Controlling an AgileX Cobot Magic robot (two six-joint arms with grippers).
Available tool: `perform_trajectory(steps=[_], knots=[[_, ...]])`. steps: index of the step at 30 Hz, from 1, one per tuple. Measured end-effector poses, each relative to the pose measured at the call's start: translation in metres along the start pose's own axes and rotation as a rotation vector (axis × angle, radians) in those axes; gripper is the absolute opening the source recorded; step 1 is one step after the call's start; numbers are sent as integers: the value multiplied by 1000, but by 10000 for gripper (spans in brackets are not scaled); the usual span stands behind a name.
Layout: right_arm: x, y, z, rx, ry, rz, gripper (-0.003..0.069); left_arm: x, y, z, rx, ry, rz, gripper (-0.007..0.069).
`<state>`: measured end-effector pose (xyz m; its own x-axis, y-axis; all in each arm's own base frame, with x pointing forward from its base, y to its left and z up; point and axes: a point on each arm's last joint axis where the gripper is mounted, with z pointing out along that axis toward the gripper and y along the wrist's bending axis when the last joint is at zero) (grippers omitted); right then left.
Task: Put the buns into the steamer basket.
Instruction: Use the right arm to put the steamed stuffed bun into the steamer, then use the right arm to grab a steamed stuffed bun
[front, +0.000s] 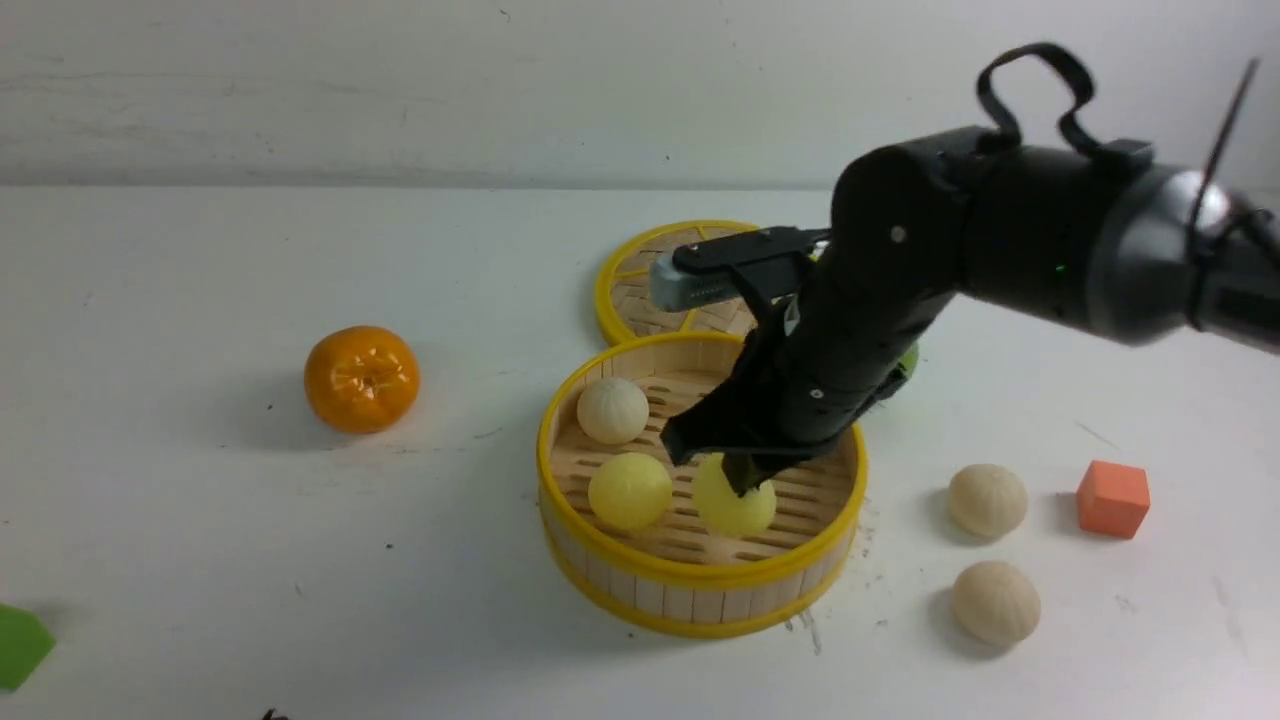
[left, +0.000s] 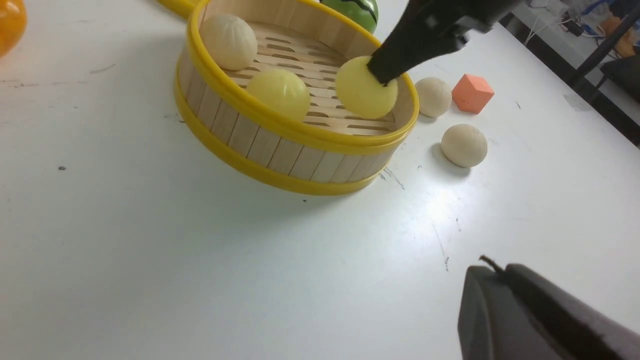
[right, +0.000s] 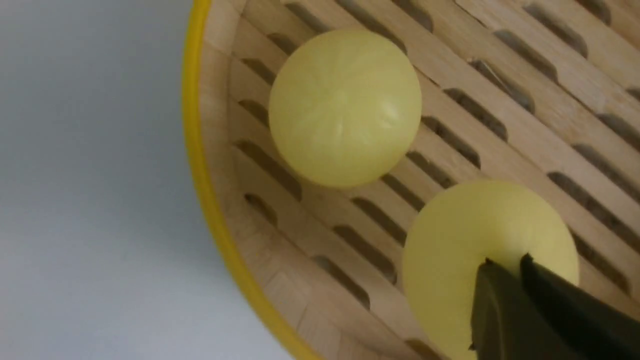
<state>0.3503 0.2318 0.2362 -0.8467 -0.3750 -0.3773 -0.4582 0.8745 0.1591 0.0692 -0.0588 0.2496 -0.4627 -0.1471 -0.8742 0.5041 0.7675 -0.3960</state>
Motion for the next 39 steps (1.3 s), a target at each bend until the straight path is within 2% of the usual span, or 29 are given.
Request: perform_trajectory(steps=[2, 5, 6, 7, 8, 11, 13, 16, 19, 21, 23, 26, 30, 39], knots=[[-4, -1, 13, 4, 12, 1, 33, 0, 0, 0, 0, 0, 0, 18], [-6, -2, 23, 6, 22, 2, 117, 0, 0, 0, 0, 0, 0, 22], [-5, -2, 23, 6, 23, 2, 125, 0, 0, 0, 0, 0, 0, 22], [-6, -2, 22, 5, 22, 2, 187, 0, 0, 0, 0, 0, 0, 25], [-6, -2, 22, 5, 22, 2, 207, 0, 0, 0, 0, 0, 0, 26], [-6, 1, 4, -2, 37, -2, 411, 0, 0, 0, 0, 0, 0, 29], [-4, 3, -19, -2, 36, -11, 498, 0, 0, 0, 0, 0, 0, 29], [2, 0, -60, 18, 7, -5, 540, 0, 0, 0, 0, 0, 0, 29], [21, -20, -96, 76, -24, 69, 514, 0, 0, 0, 0, 0, 0, 29], [44, -45, -98, 117, 17, 164, 458, 0, 0, 0, 0, 0, 0, 29], [58, -58, -94, 132, 55, 214, 427, 0, 0, 0, 0, 0, 0, 29], [87, -86, -66, 119, 134, 352, 314, 0, 0, 0, 0, 0, 0, 34], [93, -97, -45, 103, 133, 396, 242, 0, 0, 0, 0, 0, 0, 39], [90, -113, -11, 164, 138, 376, 253, 0, 0, 0, 0, 0, 0, 47]])
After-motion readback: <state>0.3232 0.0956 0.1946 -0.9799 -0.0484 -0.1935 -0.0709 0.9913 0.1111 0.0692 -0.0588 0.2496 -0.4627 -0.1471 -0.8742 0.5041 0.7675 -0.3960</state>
